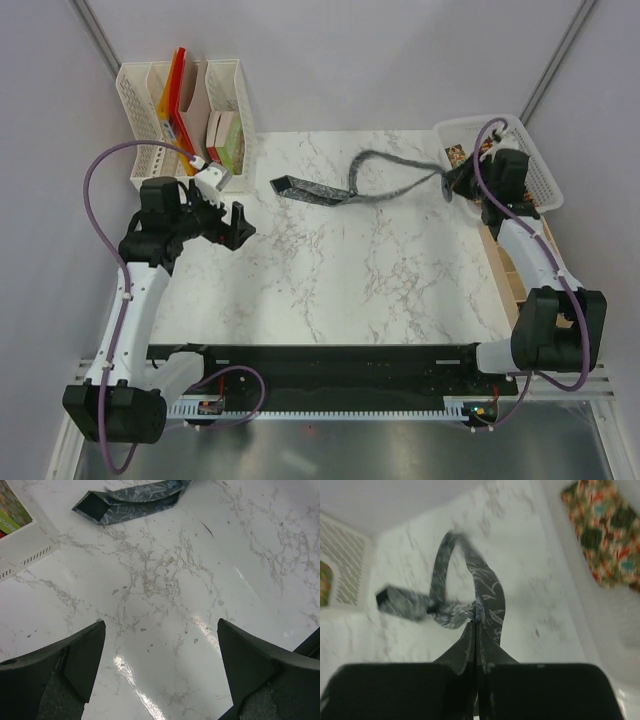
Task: Roll the ties
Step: Place the tie at the center of the board.
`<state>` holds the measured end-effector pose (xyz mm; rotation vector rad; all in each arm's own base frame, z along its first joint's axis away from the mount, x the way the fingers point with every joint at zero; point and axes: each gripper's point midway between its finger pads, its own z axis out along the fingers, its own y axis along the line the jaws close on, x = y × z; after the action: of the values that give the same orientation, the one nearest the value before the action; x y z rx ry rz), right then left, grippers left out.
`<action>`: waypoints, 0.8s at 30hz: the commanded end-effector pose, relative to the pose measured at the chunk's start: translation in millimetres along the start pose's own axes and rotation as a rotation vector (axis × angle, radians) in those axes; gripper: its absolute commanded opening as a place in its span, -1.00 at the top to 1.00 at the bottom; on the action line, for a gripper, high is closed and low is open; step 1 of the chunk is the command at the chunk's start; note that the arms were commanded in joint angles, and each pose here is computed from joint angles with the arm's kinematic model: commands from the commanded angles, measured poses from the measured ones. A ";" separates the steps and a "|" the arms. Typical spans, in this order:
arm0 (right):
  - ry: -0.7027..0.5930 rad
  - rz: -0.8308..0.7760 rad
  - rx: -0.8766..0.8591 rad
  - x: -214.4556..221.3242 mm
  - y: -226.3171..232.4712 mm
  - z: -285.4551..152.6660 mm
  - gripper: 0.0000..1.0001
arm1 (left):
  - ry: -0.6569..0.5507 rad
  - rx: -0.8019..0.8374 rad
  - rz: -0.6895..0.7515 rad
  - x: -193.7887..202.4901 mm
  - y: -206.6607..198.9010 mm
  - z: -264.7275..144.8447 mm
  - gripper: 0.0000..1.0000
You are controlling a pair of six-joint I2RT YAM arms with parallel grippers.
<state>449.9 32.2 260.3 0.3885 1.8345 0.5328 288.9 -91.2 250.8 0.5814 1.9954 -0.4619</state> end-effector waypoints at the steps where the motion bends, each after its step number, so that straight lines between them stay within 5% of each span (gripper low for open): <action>1: 0.115 -0.384 -0.181 48.5 1.2 -28.6 1.00 | 0.049 0.105 0.139 17.8 -5.4 10.7 -0.97; 4: 0.122 -0.458 -0.199 55.1 -2.8 -41.8 1.00 | 0.095 0.163 0.129 36.5 -7.1 24.5 -0.88; 9: 0.132 -0.470 -0.398 38.1 52.4 -72.7 1.00 | 0.090 0.240 0.130 41.9 -12.2 37.5 -0.78; 15: 0.340 -0.496 -0.693 142.7 111.9 -141.7 1.00 | 0.067 0.251 0.022 35.0 -15.5 43.3 -0.72; 20: 0.392 -0.649 -1.098 234.0 222.3 -182.3 1.00 | 0.056 0.151 -0.120 39.3 -7.2 39.1 -0.72; 22: 0.398 -0.671 -1.219 250.8 259.2 -192.9 0.74 | 0.047 0.096 -0.192 43.0 3.8 35.1 -0.73; 23: 0.405 -0.702 -1.283 260.2 287.9 -193.2 0.47 | 0.049 0.073 -0.214 45.4 8.7 34.3 -0.73; 24: 0.453 -0.689 -1.275 264.2 295.2 -189.3 0.00 | 0.047 0.058 -0.230 45.1 13.3 32.7 -0.73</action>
<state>184.6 320.8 213.8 -1.1230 1.7319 1.1446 288.6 -105.2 183.9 0.6000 2.1134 -0.6771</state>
